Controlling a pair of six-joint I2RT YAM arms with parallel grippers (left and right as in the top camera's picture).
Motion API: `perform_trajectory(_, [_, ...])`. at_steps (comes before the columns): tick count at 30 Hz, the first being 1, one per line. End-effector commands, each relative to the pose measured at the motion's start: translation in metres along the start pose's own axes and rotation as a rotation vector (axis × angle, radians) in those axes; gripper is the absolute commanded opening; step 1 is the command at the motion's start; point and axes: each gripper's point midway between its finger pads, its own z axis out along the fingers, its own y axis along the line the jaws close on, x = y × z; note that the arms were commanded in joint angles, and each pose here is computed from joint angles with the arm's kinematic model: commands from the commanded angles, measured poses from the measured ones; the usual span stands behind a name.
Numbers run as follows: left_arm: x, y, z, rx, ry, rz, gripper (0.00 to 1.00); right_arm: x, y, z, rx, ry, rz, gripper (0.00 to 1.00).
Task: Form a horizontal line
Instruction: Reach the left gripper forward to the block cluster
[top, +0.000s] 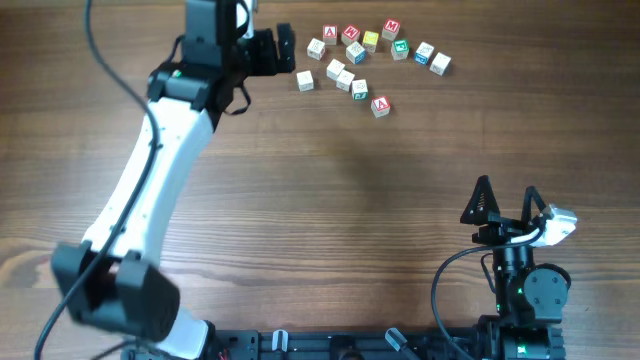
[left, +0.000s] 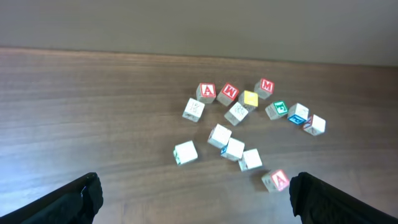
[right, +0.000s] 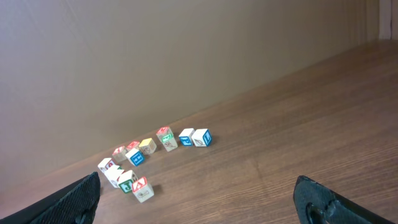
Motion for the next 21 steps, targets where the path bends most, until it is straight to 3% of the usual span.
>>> perform_trajectory(1, [0.011, -0.015, 0.043, 0.006, 0.053, 0.036, 1.00, -0.001, 0.002, 0.000, -0.015, -0.005, 0.007, 1.00])
perform_trajectory(3, [0.031, -0.030, 0.080, 0.020, 0.099, 0.061, 1.00, -0.001, 0.002, 0.000, -0.015, -0.005, 0.007, 1.00])
perform_trajectory(11, [0.092, -0.006, 0.171, -0.068, 0.167, -0.001, 1.00, -0.001, 0.002, 0.000, -0.015, -0.005, 0.007, 1.00])
perform_trajectory(21, [0.136, 0.023, 0.223, -0.152, 0.182, -0.022, 0.97, -0.001, 0.002, 0.000, -0.015, -0.005, 0.007, 1.00])
